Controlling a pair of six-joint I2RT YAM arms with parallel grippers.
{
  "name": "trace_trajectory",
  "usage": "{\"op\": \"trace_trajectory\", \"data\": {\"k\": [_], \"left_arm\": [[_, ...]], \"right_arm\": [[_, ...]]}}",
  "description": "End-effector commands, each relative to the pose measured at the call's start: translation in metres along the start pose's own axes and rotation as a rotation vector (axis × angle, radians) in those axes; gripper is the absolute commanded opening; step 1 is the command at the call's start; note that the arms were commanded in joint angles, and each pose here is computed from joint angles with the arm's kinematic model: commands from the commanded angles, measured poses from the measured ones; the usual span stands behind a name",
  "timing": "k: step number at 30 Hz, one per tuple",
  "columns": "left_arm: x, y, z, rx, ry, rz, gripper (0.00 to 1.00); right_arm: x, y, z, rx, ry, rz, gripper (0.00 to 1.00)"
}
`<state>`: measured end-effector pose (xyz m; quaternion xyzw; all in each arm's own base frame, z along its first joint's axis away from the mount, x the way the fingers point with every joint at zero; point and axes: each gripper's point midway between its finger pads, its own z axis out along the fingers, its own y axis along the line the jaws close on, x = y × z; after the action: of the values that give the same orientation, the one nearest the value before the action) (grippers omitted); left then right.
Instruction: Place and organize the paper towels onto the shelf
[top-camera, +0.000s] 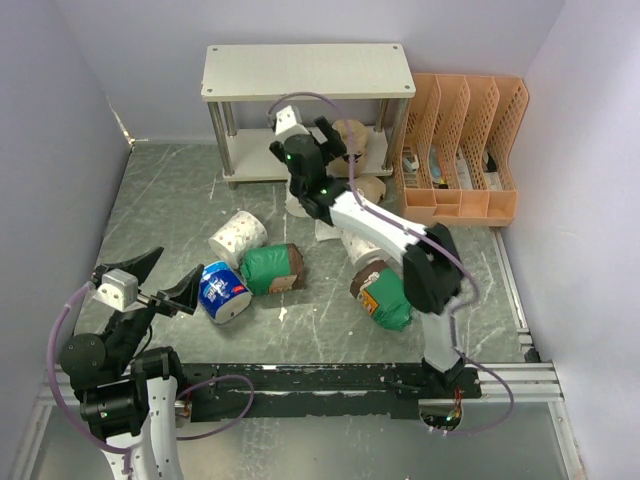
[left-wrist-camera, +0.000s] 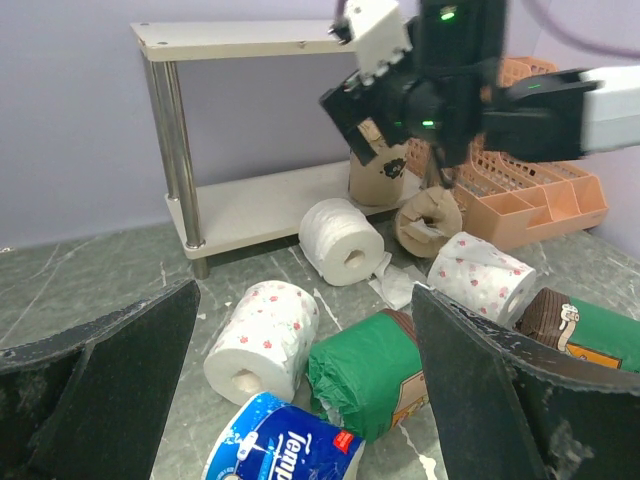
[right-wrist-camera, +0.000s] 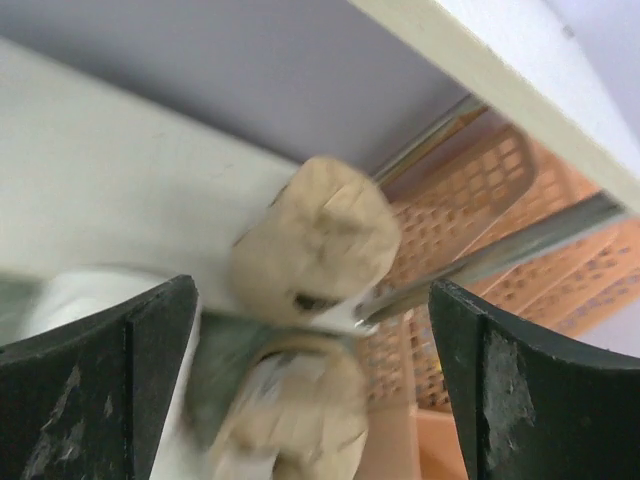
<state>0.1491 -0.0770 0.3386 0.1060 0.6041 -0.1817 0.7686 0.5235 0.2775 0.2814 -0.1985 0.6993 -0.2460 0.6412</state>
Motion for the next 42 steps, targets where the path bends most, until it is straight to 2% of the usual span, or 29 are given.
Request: {"op": "trace_trajectory", "data": {"k": [1,4,6,11,17,26,39,42], "left_arm": [[-0.010,-0.003,-0.003,-0.002,-0.034,0.021,0.99],[-0.010,-0.004,-0.003,0.008,-0.032,0.020,0.99],[-0.009,-0.005,-0.003,0.013,-0.031,0.020,0.99],[-0.009,-0.004,-0.003,0.007,-0.030,0.019,0.99],[-0.009,-0.004,-0.003,0.004,-0.029,0.020,0.99],[-0.009,-0.004,-0.003,0.005,-0.029,0.021,0.99],[-0.009,-0.004,-0.003,0.008,-0.029,0.022,0.99],[-0.009,-0.004,-0.003,0.006,-0.029,0.020,0.99]], "right_arm": [[0.014,-0.025,-0.057,-0.083,0.069,0.296,1.00],[0.064,-0.028,-0.072,-0.173,0.164,0.463,0.96],[0.085,-0.037,-0.079,-0.195,0.173,0.552,0.95],[0.135,-0.048,-0.073,-0.185,0.277,0.638,0.94],[0.152,-0.012,-0.070,-0.279,0.376,0.577,0.88],[0.168,0.012,-0.064,-0.290,0.466,0.481,0.87],[0.183,0.036,-0.063,-0.245,0.540,0.277,0.87],[0.188,0.037,-0.061,-0.223,0.558,0.245,0.83]]}}
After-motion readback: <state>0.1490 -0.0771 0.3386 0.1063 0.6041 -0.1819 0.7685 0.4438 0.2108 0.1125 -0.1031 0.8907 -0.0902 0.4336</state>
